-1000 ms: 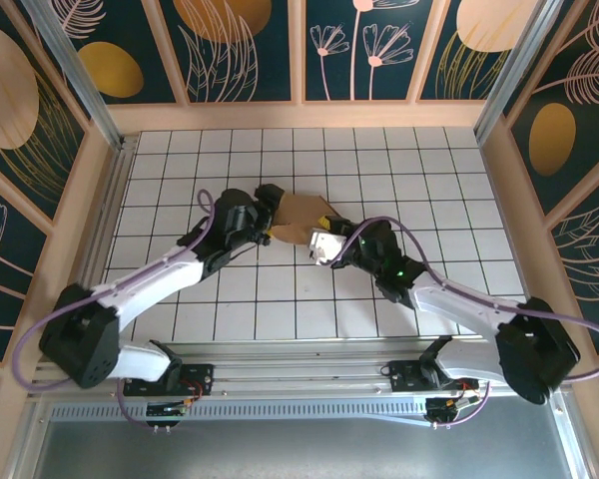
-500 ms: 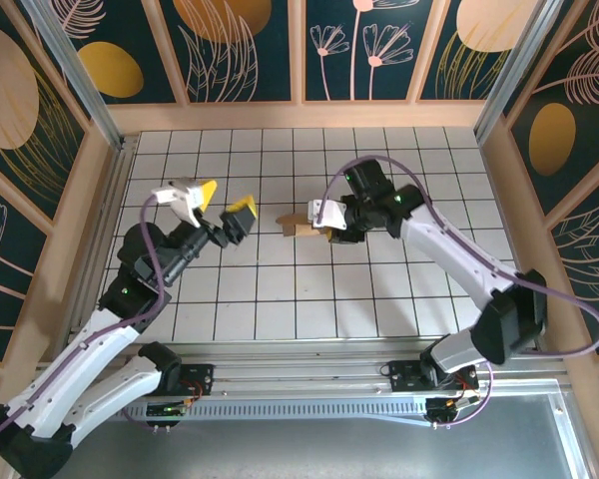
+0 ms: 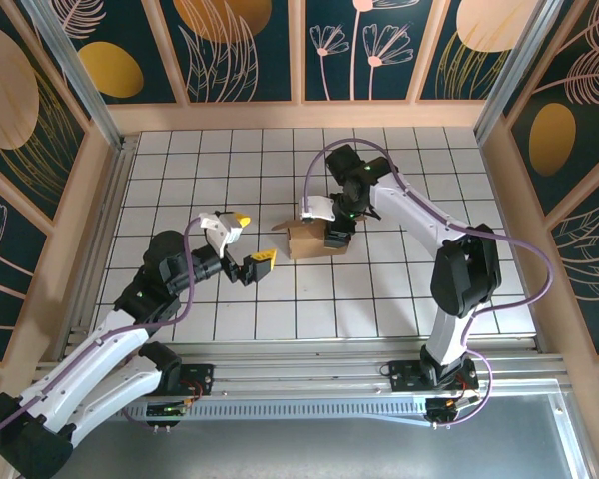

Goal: Fold the paper box

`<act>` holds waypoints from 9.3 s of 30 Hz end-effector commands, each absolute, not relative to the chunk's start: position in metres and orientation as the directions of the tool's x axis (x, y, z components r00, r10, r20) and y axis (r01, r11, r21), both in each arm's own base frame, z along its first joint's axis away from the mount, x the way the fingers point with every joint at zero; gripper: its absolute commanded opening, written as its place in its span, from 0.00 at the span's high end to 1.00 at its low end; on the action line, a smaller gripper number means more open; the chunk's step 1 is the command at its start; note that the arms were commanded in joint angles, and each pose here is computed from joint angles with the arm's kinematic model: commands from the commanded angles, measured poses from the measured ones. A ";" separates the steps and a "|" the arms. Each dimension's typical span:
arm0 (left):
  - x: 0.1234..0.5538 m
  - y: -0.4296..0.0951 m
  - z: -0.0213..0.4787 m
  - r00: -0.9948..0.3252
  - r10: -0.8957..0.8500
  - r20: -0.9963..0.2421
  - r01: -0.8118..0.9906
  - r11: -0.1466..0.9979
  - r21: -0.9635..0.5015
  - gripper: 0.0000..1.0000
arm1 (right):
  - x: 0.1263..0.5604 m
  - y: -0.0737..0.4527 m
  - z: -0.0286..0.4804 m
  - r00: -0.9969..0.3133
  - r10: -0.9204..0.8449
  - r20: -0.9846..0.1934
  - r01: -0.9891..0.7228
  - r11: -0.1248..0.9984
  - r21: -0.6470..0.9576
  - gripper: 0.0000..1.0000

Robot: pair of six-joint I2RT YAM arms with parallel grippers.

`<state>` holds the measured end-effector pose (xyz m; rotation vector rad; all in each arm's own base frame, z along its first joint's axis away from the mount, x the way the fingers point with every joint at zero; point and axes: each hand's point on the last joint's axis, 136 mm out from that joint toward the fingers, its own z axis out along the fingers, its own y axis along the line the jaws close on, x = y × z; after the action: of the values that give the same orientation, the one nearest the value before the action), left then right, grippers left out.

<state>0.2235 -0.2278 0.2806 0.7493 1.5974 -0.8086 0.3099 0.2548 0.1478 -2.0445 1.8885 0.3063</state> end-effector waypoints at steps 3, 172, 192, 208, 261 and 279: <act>0.222 -0.228 0.289 -0.104 0.025 -0.994 0.829 0.555 -0.073 0.01 | 0.317 0.260 0.155 0.107 -0.905 -0.411 -0.991 -0.065 -0.113 0.19; 0.327 -0.256 0.134 -0.859 -0.018 -0.512 0.295 0.800 -0.522 0.89 | 0.320 0.233 0.146 -0.718 0.012 -0.696 -0.479 0.717 0.507 1.00; 0.315 -0.239 0.127 -0.844 -0.048 -0.534 0.265 0.828 -0.494 0.57 | 0.313 0.230 0.132 -0.685 -0.009 -0.728 -0.471 0.768 0.433 0.97; 0.327 -0.192 0.204 -0.664 -0.373 -0.648 0.071 0.831 -0.552 0.14 | 0.316 0.241 0.141 -0.644 -0.051 -0.764 -0.512 0.770 0.381 0.98; 0.339 -0.213 0.138 -0.695 -0.681 -0.229 -0.325 0.583 -0.745 0.50 | 0.285 0.236 0.227 -0.638 0.240 -0.732 -0.473 0.627 0.618 0.28; 0.323 -0.204 0.104 -0.704 -0.681 -0.199 -0.379 0.598 -0.706 0.53 | 0.316 0.232 0.109 -0.899 0.257 -0.356 -0.089 0.688 0.721 0.56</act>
<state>0.3393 -0.2210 0.1486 -0.7635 2.2706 -1.0191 0.3276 0.2449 0.1543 0.0629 2.3472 1.1773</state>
